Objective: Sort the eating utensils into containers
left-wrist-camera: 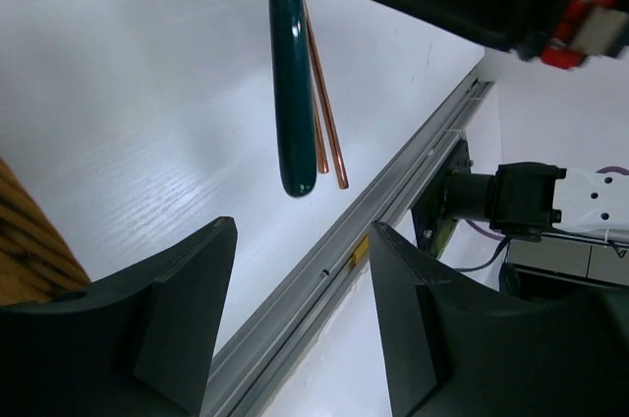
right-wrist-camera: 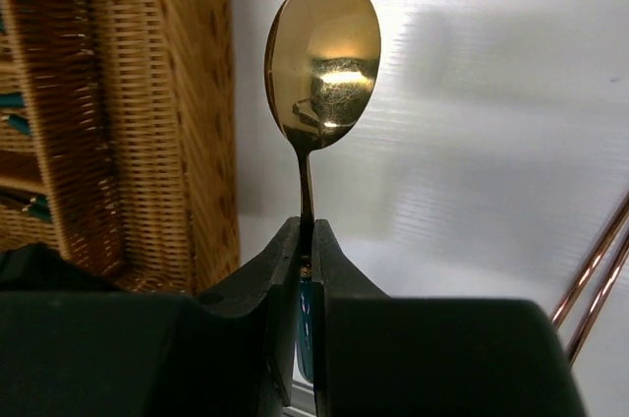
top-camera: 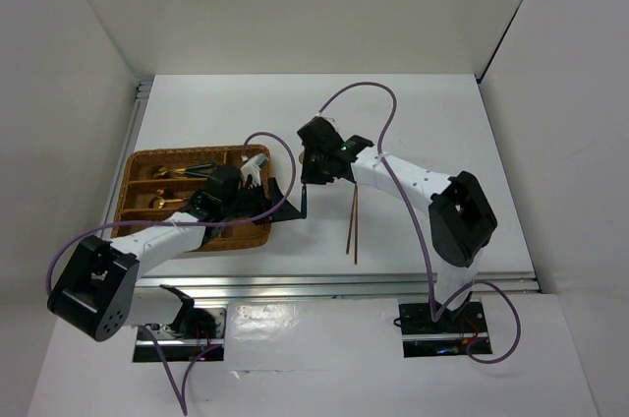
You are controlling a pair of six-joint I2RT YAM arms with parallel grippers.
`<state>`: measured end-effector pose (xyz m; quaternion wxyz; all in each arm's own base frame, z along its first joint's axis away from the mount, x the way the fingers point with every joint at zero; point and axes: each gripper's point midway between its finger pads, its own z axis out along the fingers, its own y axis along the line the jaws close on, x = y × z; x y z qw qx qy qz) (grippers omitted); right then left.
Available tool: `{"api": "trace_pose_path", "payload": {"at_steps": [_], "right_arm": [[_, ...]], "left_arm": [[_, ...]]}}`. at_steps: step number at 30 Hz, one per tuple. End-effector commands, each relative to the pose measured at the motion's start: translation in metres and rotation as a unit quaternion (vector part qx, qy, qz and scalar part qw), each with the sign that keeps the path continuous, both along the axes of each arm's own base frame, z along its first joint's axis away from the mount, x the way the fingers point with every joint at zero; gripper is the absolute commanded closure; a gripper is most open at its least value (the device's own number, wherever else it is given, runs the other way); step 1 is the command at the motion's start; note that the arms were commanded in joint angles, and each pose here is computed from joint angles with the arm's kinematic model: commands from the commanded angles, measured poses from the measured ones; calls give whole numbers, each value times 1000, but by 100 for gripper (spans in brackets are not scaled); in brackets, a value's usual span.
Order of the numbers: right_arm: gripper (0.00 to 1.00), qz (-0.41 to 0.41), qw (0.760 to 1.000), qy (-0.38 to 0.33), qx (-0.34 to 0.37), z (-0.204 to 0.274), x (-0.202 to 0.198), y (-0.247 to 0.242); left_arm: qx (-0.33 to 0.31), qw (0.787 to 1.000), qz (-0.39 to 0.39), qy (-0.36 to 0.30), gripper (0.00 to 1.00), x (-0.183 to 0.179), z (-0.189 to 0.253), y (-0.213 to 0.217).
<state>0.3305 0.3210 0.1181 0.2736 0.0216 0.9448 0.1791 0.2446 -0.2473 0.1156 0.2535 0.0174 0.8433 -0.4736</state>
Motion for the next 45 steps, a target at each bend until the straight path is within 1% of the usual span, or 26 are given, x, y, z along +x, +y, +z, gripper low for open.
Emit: {"api": "trace_pose_path", "payload": {"at_steps": [1, 2, 3, 4, 6, 12, 13, 18, 20, 21, 22, 24, 26, 27, 30, 31, 32, 33, 35, 37, 38, 40, 42, 43, 44, 45], "right_arm": [[94, 8, 997, -54, 60, 53, 5, 9], [94, 8, 995, -67, 72, 65, 6, 10], [94, 13, 995, -66, 77, 64, 3, 11], [92, 17, 995, -61, 79, 60, 1, 11], [92, 20, 994, -67, 88, 64, 0, 13], [92, 39, 993, -53, 103, 62, -5, 21], [92, 39, 993, -53, 103, 62, -5, 21], [92, 39, 992, -54, 104, 60, -5, 22], [92, 42, 992, -56, 101, 60, -5, 21], [92, 43, 992, -56, 101, 60, -5, 21], [92, 43, 992, -56, 101, 60, -5, 21], [90, 39, 993, -55, 96, 59, -5, 19], [85, 42, 994, -49, 86, 52, -6, 18], [77, 39, 994, -56, 87, 56, -3, 18], [65, 30, 996, -50, 70, 53, -4, 11], [58, 30, 995, -62, 72, 62, -2, 10], [56, 30, 995, -66, 75, 71, -3, 9], [54, 30, 995, -61, 71, 72, -7, 5], [48, 23, 993, -84, 81, 95, -7, 0], [45, 11, 992, -95, 84, 106, -9, -8], [44, 0, 992, -99, 74, 103, -10, -15], [43, -18, 989, -115, 87, 121, -14, -25], [37, -22, 987, -127, 94, 132, -21, -34], [37, -22, 984, -140, 107, 141, -21, -34], [36, -26, 983, -146, 107, 139, -22, -38], [34, -30, 979, -162, 119, 150, -24, -42]], "left_arm": [[-25, 997, -16, -75, 30, 19, 34, -13], [-27, 996, -16, -80, 30, 21, 39, -15], [-30, 996, -16, -85, 30, 25, 42, -16], [-30, 996, -25, -80, 30, 22, 40, -20], [-33, 995, -25, -87, 30, 28, 44, -23], [-39, 996, -26, -81, 35, 32, 40, -29], [-43, 995, -31, -84, 37, 31, 42, -30], [-44, 995, -31, -87, 55, 34, 43, -32], [-45, 994, -27, -92, 60, 37, 44, -32], [-44, 994, -22, -98, 72, 38, 47, -31], [-43, 994, -13, -103, 75, 40, 50, -29], [-38, 994, -7, -100, 77, 42, 47, -28], [-36, 994, 8, -102, 78, 44, 51, -25], [-30, 995, 15, -97, 78, 45, 48, -23], [-28, 994, 41, -93, 78, 50, 50, -16], [-23, 994, 57, -89, 78, 56, 45, -7], [-24, 994, 66, -84, 78, 58, 46, -2], [-25, 994, 68, -83, 78, 60, 46, 1], [-26, 994, 83, -72, 78, 65, 44, 11], [-26, 993, 96, -64, 78, 69, 43, 18], [-27, 992, 105, -68, 78, 75, 47, 23], [-29, 991, 114, -65, 78, 78, 47, 28], [-29, 989, 126, -72, 78, 86, 52, 33], [-31, 988, 135, -69, 78, 89, 55, 37], [-29, 986, 147, -70, 79, 94, 54, 43], [-28, 984, 161, -67, 79, 98, 54, 49]]}}
